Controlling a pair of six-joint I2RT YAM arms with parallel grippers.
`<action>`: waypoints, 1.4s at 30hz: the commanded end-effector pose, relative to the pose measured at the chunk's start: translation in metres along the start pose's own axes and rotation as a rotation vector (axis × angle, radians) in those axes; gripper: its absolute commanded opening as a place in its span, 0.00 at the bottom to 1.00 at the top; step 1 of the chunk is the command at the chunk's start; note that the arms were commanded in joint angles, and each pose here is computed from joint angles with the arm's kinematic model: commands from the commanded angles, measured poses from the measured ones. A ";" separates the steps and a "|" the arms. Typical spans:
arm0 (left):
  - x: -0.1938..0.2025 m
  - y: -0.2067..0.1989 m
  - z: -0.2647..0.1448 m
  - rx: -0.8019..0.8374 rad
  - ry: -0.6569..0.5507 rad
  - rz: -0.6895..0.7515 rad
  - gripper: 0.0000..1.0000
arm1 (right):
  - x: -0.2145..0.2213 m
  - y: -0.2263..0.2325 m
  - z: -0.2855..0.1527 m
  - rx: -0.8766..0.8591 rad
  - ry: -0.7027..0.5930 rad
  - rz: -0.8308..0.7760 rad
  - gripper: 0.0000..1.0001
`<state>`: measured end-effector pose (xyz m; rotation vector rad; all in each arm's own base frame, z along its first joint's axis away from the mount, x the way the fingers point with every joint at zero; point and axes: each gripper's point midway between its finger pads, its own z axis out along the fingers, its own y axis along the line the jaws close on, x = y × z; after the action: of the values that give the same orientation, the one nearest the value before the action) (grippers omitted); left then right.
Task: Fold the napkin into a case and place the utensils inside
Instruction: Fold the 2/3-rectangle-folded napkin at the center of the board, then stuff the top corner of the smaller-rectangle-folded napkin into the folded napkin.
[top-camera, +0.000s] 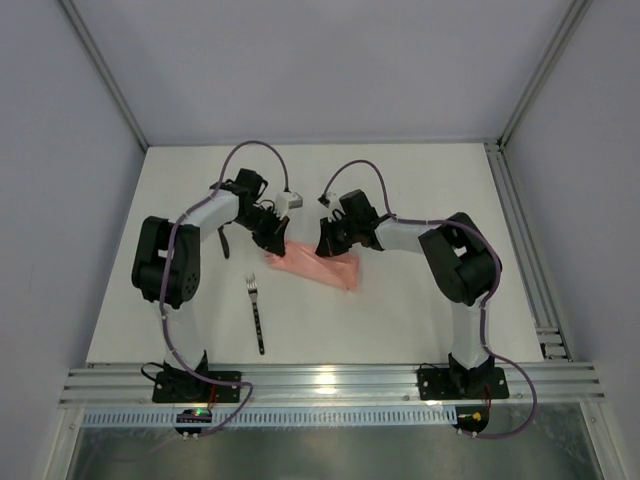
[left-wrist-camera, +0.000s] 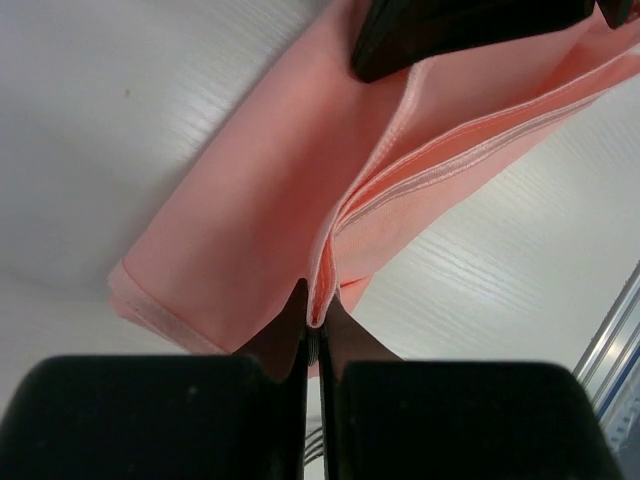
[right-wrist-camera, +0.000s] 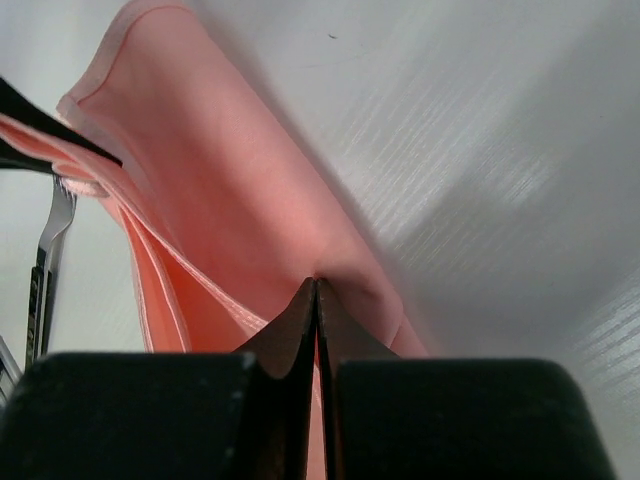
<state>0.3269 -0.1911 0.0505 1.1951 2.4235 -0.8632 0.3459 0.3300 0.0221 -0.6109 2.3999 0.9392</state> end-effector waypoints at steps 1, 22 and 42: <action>-0.022 0.013 -0.007 0.008 -0.064 -0.019 0.00 | 0.031 -0.002 -0.002 -0.003 0.101 -0.001 0.04; -0.011 0.052 0.005 -0.020 0.026 -0.188 0.00 | -0.012 0.025 -0.043 0.027 0.027 -0.189 0.32; -0.003 0.058 0.010 -0.065 0.062 -0.185 0.02 | 0.011 0.031 -0.082 0.106 -0.087 -0.126 0.66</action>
<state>0.3681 -0.1750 0.0235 0.9918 2.6203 -0.8602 0.3086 0.2779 0.0791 -0.6504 2.3177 0.6890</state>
